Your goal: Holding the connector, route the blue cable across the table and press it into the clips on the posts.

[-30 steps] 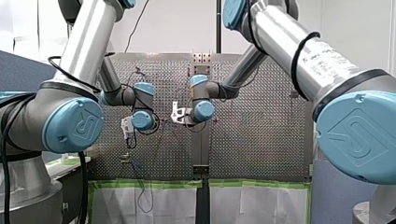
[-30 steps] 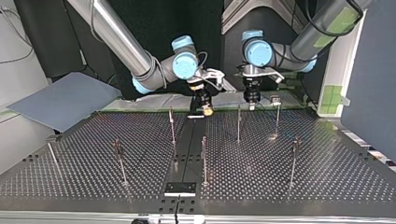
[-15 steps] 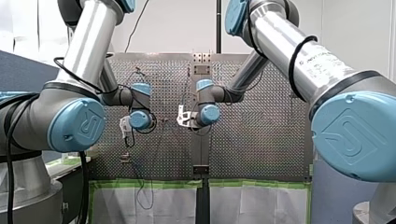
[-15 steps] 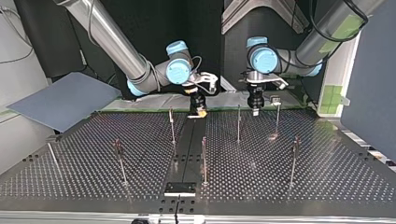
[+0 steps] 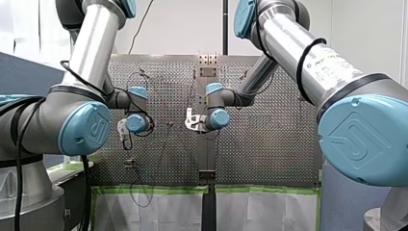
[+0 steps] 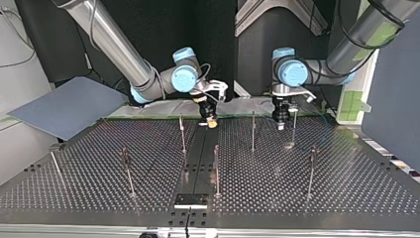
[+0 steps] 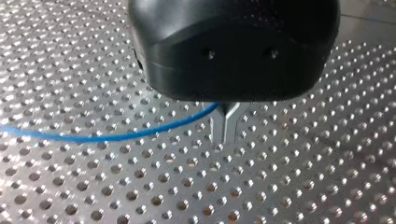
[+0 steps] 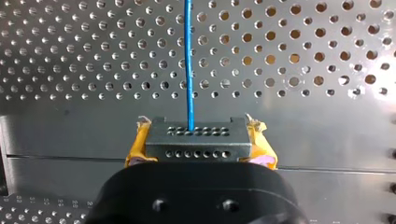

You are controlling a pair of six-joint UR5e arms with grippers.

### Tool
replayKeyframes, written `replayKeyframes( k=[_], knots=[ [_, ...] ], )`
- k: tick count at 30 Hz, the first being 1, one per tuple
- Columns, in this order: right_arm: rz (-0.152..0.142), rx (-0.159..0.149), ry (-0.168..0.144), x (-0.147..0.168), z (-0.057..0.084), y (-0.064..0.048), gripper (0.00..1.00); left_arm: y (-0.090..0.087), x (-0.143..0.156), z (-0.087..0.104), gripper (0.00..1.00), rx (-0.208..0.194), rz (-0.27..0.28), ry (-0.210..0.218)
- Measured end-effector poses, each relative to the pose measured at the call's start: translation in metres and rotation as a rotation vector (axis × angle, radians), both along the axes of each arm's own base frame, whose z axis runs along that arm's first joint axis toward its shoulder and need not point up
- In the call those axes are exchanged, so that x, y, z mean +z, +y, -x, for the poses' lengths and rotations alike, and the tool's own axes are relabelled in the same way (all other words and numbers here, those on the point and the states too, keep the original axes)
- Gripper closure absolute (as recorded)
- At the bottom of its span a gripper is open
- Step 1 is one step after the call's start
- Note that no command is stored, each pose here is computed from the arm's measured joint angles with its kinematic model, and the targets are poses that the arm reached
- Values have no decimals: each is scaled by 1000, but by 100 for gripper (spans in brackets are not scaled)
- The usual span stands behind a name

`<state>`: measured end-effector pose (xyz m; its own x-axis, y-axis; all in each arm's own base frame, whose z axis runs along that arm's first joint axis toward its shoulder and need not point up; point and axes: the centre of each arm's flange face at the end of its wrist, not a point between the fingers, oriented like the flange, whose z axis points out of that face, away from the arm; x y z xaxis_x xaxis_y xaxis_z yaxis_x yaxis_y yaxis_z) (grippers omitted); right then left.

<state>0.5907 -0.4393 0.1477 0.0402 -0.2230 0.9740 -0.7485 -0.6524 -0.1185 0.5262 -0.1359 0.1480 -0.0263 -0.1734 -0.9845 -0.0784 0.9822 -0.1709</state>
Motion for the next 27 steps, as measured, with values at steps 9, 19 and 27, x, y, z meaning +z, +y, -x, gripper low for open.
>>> replayKeyframes(
  k=[9, 19, 27],
  knots=[
    [3, -13, -3, 1, 6, -9, 100, -2, 6, -9, 100, -67, 9, -15],
    [16, -30, -15, 9, 10, -24, 100, -9, 15, -19, 100, -145, 36, -35],
    [23, -46, -21, 14, 15, -33, 100, -12, 12, -34, 100, -159, 44, -33]
  ],
)
